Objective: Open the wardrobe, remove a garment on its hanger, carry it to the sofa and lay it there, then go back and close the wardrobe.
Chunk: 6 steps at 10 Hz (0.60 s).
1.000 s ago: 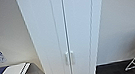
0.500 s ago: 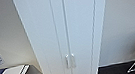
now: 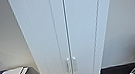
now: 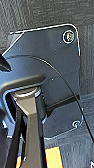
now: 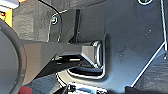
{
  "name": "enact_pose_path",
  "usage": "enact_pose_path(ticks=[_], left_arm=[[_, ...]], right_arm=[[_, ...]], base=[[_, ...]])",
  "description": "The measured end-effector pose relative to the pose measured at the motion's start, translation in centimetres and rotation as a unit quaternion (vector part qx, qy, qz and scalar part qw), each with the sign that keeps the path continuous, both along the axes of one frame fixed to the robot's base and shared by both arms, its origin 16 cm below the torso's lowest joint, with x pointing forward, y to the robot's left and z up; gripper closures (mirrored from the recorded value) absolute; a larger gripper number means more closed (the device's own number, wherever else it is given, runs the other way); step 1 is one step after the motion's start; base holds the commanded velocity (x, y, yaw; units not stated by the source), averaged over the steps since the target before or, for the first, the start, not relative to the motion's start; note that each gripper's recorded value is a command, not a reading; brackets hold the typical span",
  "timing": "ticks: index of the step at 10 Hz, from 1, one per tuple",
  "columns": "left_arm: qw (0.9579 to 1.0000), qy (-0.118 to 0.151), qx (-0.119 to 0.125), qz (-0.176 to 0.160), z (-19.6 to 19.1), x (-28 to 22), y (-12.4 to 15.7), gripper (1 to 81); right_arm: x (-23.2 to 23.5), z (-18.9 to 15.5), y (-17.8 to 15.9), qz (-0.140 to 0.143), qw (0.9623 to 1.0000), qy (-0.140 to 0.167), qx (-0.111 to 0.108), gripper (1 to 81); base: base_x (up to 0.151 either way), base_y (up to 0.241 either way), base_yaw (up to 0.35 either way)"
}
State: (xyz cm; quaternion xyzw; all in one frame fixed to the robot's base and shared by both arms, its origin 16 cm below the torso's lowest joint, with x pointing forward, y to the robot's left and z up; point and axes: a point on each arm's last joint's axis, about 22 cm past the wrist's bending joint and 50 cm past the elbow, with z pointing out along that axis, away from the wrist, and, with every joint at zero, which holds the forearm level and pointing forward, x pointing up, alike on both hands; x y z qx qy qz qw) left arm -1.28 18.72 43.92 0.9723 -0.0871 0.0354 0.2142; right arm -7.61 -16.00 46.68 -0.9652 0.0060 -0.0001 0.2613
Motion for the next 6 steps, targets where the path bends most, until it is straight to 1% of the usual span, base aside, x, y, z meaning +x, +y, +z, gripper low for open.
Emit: enact_pose_path(ticks=[3, 5, 6], left_arm=[[1.0, -0.002, 0.0, 0.0, 0.0, 0.5, 0.0, 1.0], [1.0, 0.001, -0.001, 0.0, 0.1, 0.0, 0.3, 1.0], [1.0, 0.001, -0.005, 0.001, 0.3, 0.1, 0.4, 1.0]], right_arm=[[1.4, -0.1, 0.1, -0.002, 1.0, -0.009, 0.001, 1.0], [0.7, 0.0, -0.6, -0.001, 1.0, -0.004, -0.001, 1.0], [0.8, 0.3, -0.9, -0.001, 1.0, -0.005, 0.001, 1.0]], base=[[0.0, 0.0, 0.0], [0.0, 0.0, 0.0], [0.0, 0.0, 0.0]])
